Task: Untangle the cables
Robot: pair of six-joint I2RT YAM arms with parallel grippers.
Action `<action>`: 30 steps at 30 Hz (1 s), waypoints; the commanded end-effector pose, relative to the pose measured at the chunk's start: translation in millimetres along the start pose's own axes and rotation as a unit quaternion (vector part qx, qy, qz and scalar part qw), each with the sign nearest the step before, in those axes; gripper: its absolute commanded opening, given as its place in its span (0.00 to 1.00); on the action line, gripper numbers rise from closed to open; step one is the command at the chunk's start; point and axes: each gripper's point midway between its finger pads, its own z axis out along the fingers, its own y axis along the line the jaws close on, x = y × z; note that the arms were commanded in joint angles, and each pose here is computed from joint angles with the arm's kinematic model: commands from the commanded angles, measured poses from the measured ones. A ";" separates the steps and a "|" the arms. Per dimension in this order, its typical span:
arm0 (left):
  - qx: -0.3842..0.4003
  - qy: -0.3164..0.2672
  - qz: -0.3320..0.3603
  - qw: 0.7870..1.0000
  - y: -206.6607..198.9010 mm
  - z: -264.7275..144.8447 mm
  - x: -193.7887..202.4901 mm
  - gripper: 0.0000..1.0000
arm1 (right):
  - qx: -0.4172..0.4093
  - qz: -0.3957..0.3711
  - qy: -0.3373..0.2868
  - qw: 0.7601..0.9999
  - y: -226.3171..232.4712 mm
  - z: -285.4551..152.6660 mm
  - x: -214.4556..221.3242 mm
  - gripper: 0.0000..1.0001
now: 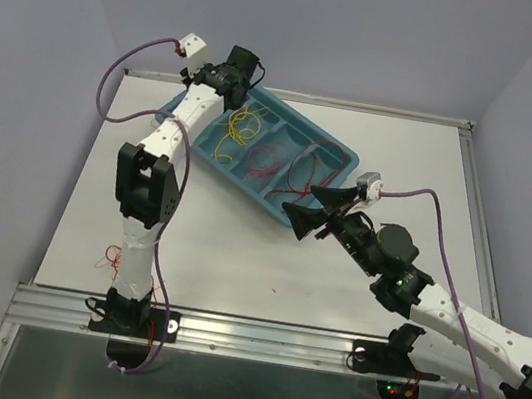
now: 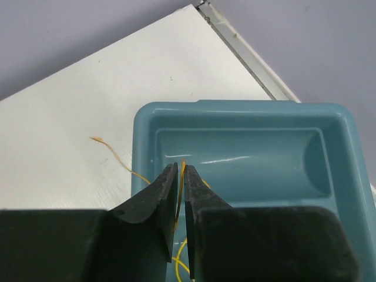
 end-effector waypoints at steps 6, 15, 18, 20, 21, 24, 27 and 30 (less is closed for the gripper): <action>-0.044 -0.022 0.021 0.999 3.3 -12.6 19.0 0.09 | -0.004 0.007 -0.031 0.999 2.5 -4.4 -15.6 0.93; 0.013 0.024 -0.004 1.000 -27.8 -42.5 50.3 0.03 | 0.000 0.006 -0.030 1.000 0.8 -4.7 -14.1 0.93; 0.040 0.044 -0.008 0.998 -44.7 -43.6 58.0 0.03 | 0.001 0.006 -0.031 1.000 0.1 -4.7 -13.9 0.93; 0.046 0.042 -0.009 0.998 -50.8 -41.9 57.5 0.03 | 0.001 0.005 -0.030 1.000 0.2 -4.8 -13.5 0.93; 0.051 0.039 -0.018 0.998 -54.7 -43.5 52.0 0.03 | 0.000 0.006 -0.031 0.999 0.7 -4.9 -14.7 0.93; 0.056 0.030 -0.027 0.998 -59.7 -41.8 45.1 0.03 | -0.002 0.008 -0.030 1.000 1.4 -5.0 -13.8 0.93; 0.091 0.043 -0.016 0.995 -73.4 -41.4 54.7 0.04 | -0.002 0.009 -0.033 0.999 1.6 -5.5 -16.3 0.93; 0.119 0.060 -0.024 0.991 -86.1 -43.6 64.7 0.03 | -0.004 0.008 -0.034 0.999 2.6 -6.9 -17.3 0.93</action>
